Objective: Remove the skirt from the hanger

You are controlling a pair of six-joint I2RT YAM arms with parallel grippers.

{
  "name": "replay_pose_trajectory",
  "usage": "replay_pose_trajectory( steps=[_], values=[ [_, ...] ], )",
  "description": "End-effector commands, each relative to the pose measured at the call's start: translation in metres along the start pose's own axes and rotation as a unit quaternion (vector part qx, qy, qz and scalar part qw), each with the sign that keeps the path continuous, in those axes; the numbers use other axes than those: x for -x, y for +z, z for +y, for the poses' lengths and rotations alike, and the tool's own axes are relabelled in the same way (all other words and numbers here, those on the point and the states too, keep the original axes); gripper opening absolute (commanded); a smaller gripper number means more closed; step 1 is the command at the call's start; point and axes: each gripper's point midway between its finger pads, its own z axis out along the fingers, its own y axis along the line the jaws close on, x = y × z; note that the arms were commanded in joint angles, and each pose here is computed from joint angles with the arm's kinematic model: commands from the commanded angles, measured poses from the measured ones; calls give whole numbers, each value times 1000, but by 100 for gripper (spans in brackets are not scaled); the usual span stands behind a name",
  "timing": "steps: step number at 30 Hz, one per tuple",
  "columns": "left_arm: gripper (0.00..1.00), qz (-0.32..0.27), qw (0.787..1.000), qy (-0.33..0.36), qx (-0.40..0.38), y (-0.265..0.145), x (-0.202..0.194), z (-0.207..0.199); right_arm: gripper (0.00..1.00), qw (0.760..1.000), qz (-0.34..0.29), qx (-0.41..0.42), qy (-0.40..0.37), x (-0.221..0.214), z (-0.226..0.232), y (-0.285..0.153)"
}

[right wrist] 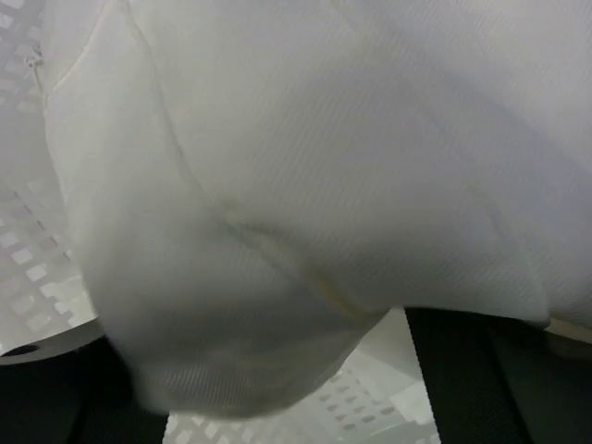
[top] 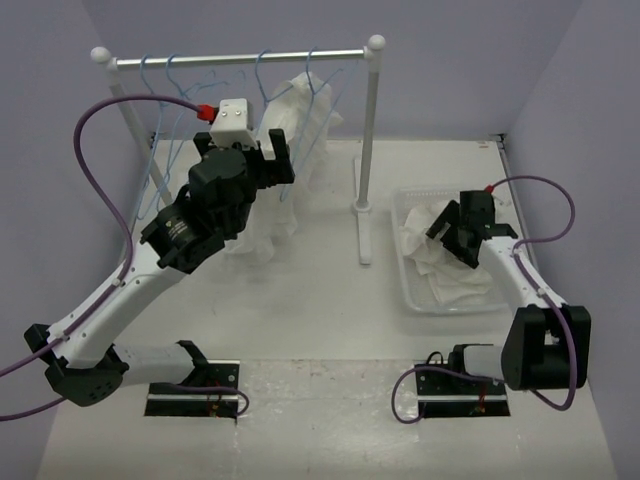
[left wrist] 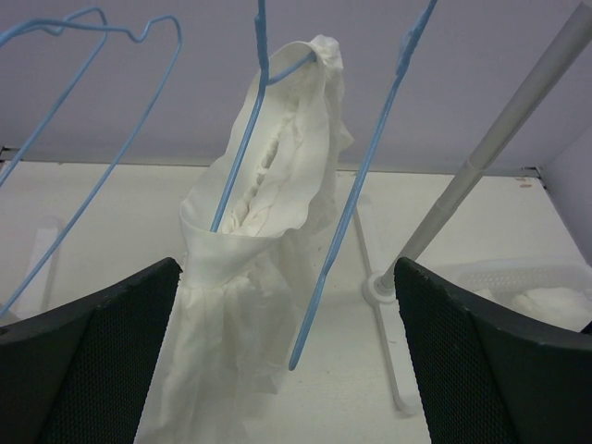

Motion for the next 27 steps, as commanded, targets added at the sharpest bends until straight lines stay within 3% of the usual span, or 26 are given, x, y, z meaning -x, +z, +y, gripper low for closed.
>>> replay_pose_trajectory(
  steps=[1,6,10,14,22,27],
  values=[
    [100,-25,1000,-13,-1,-5,25,2,99,996,-71,48,21,46,24,-46],
    [100,-20,1000,-11,-11,-5,22,-2,99,975,-159,153,-25,76,47,-126],
    [100,-17,1000,-11,-12,-6,21,-2,99,943,-221,237,-74,83,60,-185],
    [100,0,1000,-2,-29,-7,10,-6,99,914,-207,325,-126,62,80,-208],
    [100,27,999,-15,-16,-14,-11,4,99,936,-188,289,-66,57,65,-195],
    [100,34,999,-25,-15,-20,-21,11,99,937,-217,266,-59,60,51,-194]
  ],
)
